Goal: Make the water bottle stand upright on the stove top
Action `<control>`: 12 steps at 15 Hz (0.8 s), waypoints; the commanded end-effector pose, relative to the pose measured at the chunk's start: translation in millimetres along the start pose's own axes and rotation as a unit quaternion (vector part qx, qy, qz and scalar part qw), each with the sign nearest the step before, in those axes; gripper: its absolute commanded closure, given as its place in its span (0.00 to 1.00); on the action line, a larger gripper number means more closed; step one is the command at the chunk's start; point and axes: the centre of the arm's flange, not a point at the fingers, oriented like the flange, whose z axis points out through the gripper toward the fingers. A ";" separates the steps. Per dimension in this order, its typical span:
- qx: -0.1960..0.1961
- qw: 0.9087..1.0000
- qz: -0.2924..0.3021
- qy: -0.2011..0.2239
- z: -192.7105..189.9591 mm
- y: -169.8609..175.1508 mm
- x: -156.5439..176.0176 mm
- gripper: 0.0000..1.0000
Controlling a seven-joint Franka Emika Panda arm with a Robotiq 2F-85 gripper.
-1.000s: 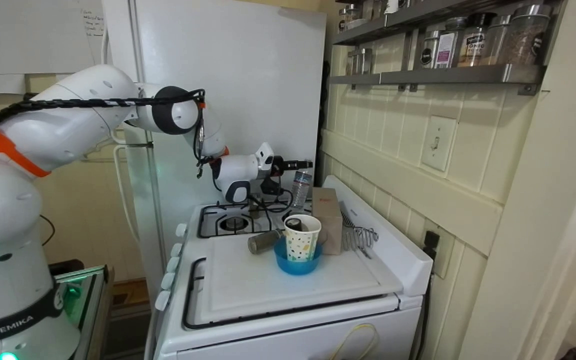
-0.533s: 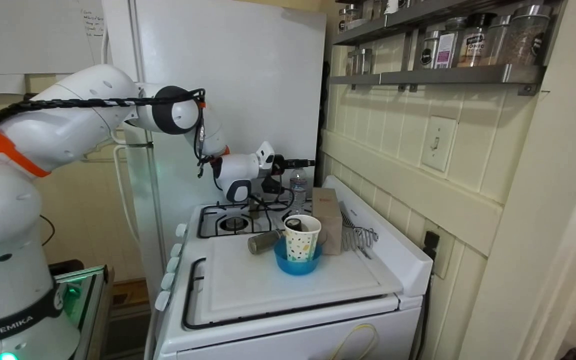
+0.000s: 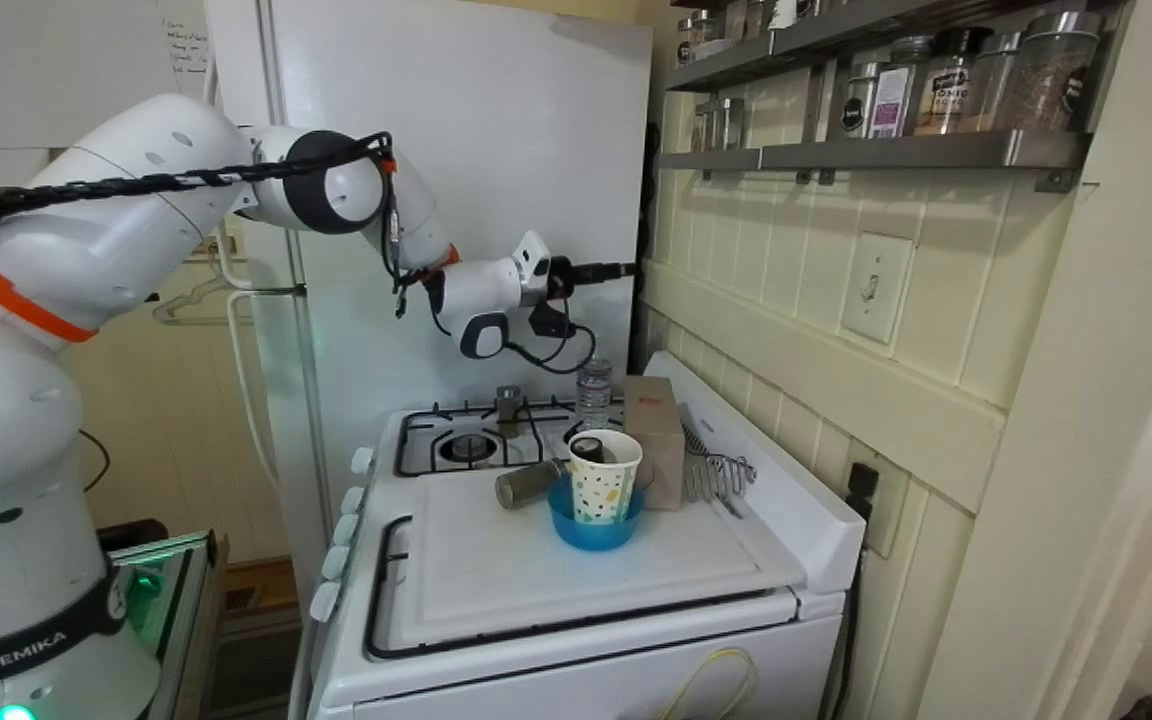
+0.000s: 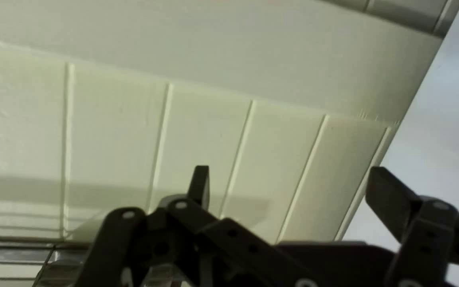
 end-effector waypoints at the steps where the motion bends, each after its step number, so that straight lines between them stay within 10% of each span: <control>1: 0.000 1.000 -0.009 0.006 -14.6 28.8 46.4 0.00; 7: 0.062 0.993 -0.095 0.026 -61.1 63.5 123.3 0.00; 12: -0.017 0.975 -0.219 0.027 -104.7 107.9 155.9 0.00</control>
